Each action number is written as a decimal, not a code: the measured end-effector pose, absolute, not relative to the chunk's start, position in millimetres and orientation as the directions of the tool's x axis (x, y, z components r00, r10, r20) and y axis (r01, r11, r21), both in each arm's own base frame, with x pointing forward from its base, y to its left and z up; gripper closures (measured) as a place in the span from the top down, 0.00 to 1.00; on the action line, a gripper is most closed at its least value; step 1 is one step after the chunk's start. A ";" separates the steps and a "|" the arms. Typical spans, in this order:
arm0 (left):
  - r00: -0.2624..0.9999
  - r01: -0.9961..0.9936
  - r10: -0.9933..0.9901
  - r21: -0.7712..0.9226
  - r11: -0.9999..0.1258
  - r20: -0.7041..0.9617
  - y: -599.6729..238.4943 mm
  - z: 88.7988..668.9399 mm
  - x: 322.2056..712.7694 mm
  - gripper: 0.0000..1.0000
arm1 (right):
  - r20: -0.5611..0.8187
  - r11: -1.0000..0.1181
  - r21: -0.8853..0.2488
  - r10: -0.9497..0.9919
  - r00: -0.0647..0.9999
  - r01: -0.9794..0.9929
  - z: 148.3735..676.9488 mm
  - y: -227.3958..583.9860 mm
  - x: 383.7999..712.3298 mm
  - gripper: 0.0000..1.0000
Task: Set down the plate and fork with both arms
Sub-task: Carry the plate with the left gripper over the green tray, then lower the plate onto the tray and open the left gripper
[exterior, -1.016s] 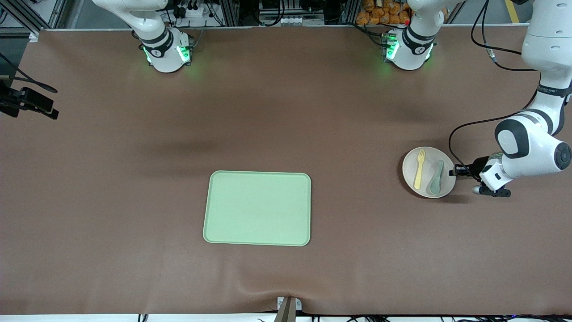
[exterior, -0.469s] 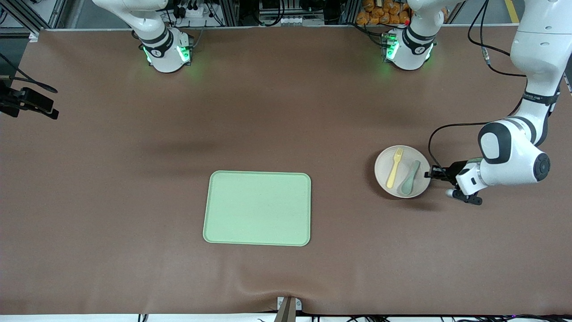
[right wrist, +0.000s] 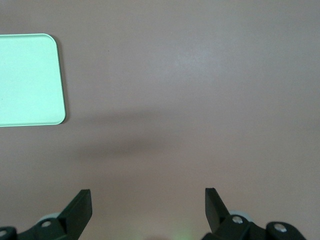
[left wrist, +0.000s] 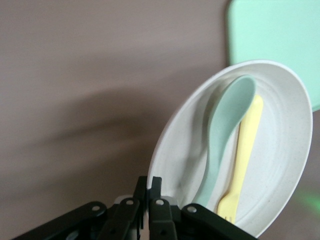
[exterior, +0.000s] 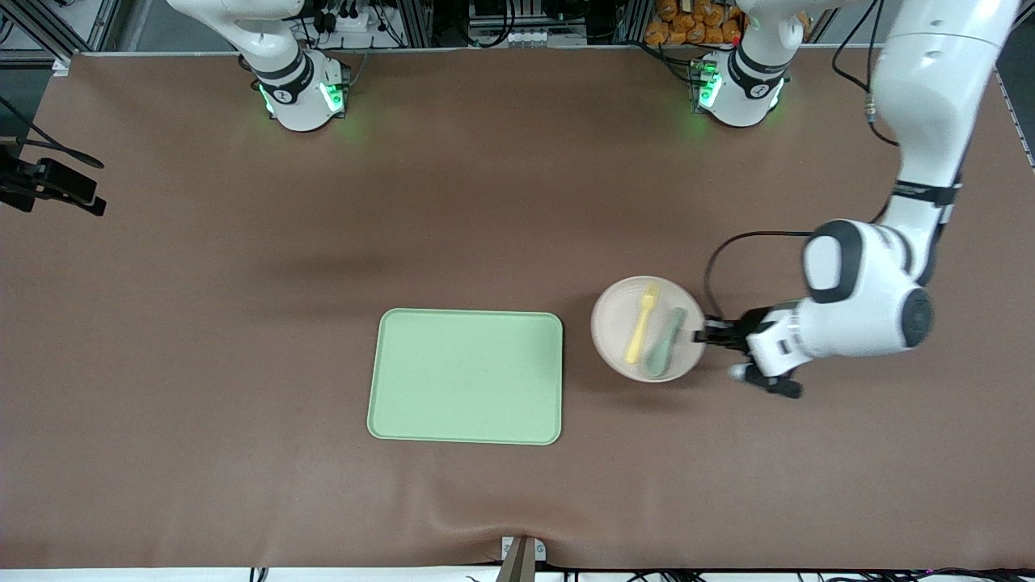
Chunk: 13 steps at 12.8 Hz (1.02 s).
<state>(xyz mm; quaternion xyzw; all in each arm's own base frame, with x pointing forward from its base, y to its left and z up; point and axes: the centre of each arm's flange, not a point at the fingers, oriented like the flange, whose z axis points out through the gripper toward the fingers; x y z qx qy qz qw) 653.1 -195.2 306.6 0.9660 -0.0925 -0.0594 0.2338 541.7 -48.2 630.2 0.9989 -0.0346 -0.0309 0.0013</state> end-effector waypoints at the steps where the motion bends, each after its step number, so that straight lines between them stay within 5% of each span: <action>1: 0.981 -0.119 -0.177 0.464 -0.878 -0.084 -233.0 312.9 654.6 0.05 | -0.062 -0.998 0.005 -0.070 0.996 -0.069 630.2 -48.4 541.7 1.00; 13: 0.976 0.218 0.188 0.416 -0.883 -0.113 -372.5 232.2 667.5 0.05 | -0.062 -0.997 0.004 -0.073 0.995 -0.073 630.0 -51.6 541.4 1.00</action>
